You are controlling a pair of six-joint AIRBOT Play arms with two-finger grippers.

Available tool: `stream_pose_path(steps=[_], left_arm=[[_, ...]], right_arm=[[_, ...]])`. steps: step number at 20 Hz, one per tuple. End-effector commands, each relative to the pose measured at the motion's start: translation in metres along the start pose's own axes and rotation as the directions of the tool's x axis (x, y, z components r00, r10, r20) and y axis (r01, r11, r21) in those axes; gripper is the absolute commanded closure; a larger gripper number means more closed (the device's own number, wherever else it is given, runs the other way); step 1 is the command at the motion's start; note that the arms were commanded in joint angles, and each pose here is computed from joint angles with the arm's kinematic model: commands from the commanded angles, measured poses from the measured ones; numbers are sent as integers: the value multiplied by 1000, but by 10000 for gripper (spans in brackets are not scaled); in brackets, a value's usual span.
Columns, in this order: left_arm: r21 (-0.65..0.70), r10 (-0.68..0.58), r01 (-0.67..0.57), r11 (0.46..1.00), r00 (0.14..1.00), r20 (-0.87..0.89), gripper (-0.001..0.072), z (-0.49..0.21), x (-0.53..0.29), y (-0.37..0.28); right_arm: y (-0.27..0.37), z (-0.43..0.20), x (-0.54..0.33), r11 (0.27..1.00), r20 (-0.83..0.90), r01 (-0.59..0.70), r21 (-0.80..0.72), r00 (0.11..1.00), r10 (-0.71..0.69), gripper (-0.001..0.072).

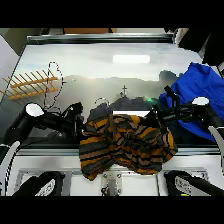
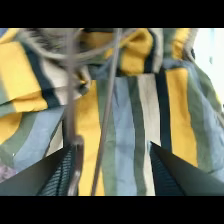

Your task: Fold the clothes and pants, and hang the long-sleeved shirts on hangers.

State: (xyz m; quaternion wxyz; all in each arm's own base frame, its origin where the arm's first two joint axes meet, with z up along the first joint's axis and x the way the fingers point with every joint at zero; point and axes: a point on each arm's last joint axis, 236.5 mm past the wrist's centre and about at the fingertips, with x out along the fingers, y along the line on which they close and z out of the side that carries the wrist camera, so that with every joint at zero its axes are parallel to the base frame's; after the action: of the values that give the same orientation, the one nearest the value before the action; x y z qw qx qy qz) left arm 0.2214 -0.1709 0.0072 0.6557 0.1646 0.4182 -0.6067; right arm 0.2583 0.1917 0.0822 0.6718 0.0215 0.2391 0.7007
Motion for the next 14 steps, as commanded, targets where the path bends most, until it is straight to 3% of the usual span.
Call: stream_pose_path(steps=[1, 3, 5, 8, 10, 14], left_arm=[[-198, 71, -67, 978, 997, 16, 225, -9, -15, 18], [-252, 162, -146, 957, 986, 45, 226, -11, -36, 32], [-338, 329, -285, 897, 941, 82, 226, -12, -71, 51], [-557, 571, -426, 713, 814, 109, 225, -19, -132, 71], [-675, 666, -436, 595, 738, 111, 226, -22, -161, 69], [-758, 727, -422, 497, 680, 98, 226, -13, -176, 48]], right_arm=[[1, 0, 0, 1000, 1, -5, -4, 1000, 5, 706], [1, 1, 0, 1000, 2, -5, -4, 1000, 5, 707], [1, 1, 0, 1000, 2, -4, 4, 1000, 4, 707], [2, 5, -2, 1000, 7, 6, 23, 1000, -6, 707], [5, 17, -4, 1000, 32, 18, -5, 999, -18, 708], [-8, 44, -12, 984, 72, 175, -26, 982, -173, 708]])
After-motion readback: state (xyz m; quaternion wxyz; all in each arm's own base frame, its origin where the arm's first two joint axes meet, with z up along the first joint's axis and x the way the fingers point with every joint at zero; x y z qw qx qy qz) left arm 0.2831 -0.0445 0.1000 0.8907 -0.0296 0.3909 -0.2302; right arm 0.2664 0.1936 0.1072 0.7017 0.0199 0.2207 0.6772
